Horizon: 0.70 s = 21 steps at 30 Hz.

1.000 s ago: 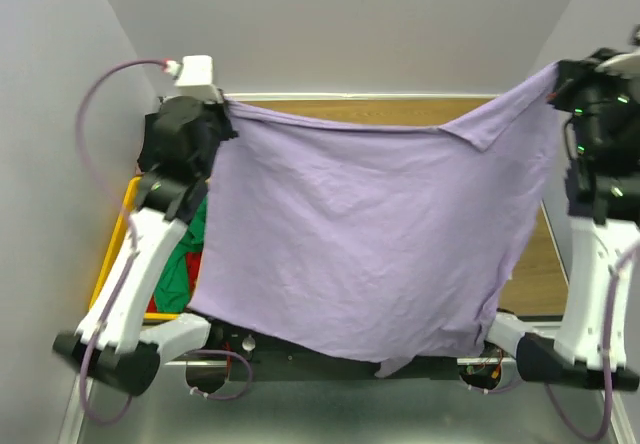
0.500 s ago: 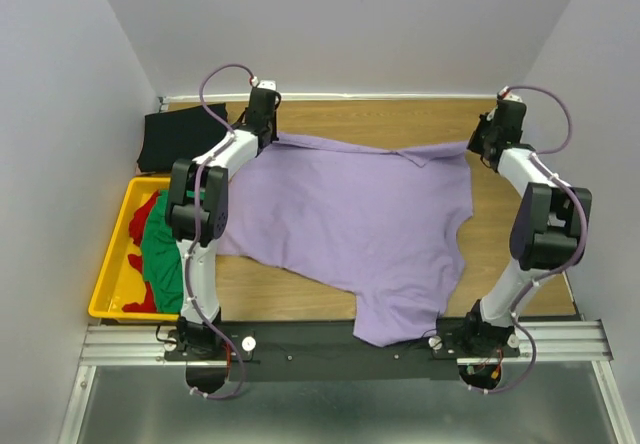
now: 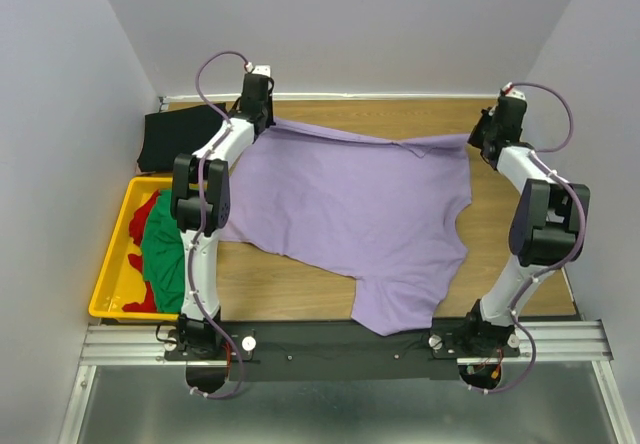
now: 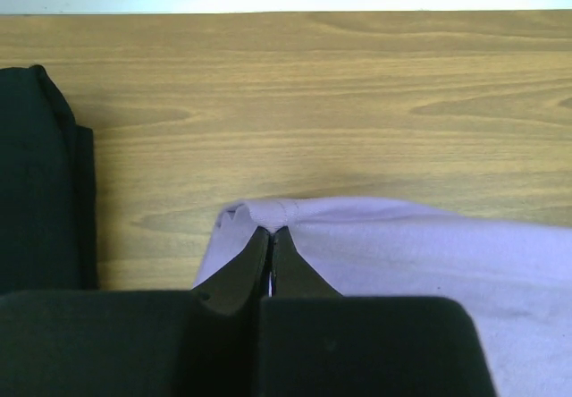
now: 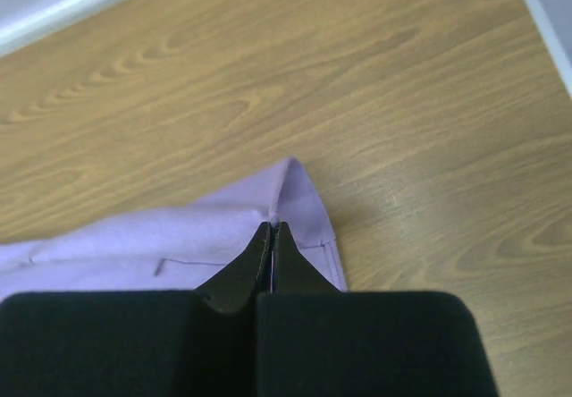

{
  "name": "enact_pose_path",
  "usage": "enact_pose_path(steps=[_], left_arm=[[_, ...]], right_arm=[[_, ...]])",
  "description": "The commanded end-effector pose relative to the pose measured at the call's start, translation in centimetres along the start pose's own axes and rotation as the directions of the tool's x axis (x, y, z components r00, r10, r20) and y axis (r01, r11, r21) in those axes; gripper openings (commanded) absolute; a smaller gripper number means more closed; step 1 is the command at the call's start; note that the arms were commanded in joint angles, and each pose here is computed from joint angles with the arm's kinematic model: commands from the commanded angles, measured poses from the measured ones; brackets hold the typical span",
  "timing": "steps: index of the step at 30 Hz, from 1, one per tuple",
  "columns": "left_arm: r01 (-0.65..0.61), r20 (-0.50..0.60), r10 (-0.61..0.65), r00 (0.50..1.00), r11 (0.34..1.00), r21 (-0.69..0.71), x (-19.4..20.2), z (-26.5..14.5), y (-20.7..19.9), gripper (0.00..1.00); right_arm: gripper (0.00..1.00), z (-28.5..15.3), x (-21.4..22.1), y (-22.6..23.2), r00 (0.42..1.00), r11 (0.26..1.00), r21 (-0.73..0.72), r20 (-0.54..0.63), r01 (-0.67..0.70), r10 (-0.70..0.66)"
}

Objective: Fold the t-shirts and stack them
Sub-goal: Fold the tshirt

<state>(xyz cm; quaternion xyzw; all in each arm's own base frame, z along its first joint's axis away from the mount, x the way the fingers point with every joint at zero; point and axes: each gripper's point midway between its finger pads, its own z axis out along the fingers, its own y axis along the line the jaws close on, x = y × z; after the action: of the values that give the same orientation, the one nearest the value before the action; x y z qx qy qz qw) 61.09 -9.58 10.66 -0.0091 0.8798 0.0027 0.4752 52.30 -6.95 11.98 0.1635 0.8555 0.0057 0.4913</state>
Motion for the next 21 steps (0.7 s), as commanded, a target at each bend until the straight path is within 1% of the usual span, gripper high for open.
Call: enact_pose_path(steps=[1,3,4,5,7,8,9,13,14,21], left_arm=[[-0.003,-0.009,0.003,1.0,1.0,0.011,-0.3,0.1,1.0,0.0],[-0.007,-0.014,0.007,1.0,1.0,0.005,-0.3,0.0,1.5,0.0],[-0.006,-0.012,0.006,1.0,1.0,-0.005,-0.5,-0.1,2.0,0.0],[-0.006,-0.013,0.006,1.0,1.0,-0.007,-0.7,-0.1,2.3,0.0],[0.0,-0.016,0.0,1.0,1.0,-0.021,-0.6,0.1,3.1,0.0],[0.001,-0.021,-0.001,1.0,1.0,-0.021,-0.5,0.3,3.2,0.0],[0.004,-0.026,-0.005,1.0,1.0,-0.023,-0.4,0.4,3.5,0.0],[0.001,-0.048,-0.002,0.999,1.0,-0.015,-0.1,0.8,3.5,0.0],[-0.003,-0.058,0.002,0.998,1.0,-0.01,0.1,0.8,3.4,0.0],[-0.01,-0.074,0.009,0.997,1.0,-0.012,0.3,0.3,3.6,0.0]], right_arm=[[0.01,-2.7,-2.2,0.0,0.998,0.999,0.018,0.06,-0.035,0.034],[0.01,-3.8,-2.5,-0.3,0.997,0.998,0.035,0.067,-0.045,0.043],[0.01,-4.1,-1.4,-0.7,0.999,0.997,0.056,0.029,-0.045,0.044],[0.01,-4.9,-1.7,-0.8,0.998,0.997,0.063,0.037,-0.051,0.048],[0.01,-5.7,-0.5,-1.5,0.998,0.993,0.094,0.012,-0.069,0.069],[0.01,-6.5,-0.8,-1.3,0.997,0.993,0.086,0.019,-0.079,0.078],[0.01,-6.8,0.4,-1.4,0.995,0.991,0.09,-0.009,-0.094,0.096],[0.01,-8.5,1.0,-0.8,0.99,0.988,0.062,-0.023,-0.141,0.143],[0.01,-8.7,1.9,-0.9,0.988,0.987,0.065,-0.043,-0.145,0.148],[0.01,-11.3,2.5,-0.5,0.976,0.977,0.054,-0.055,-0.207,0.21]])
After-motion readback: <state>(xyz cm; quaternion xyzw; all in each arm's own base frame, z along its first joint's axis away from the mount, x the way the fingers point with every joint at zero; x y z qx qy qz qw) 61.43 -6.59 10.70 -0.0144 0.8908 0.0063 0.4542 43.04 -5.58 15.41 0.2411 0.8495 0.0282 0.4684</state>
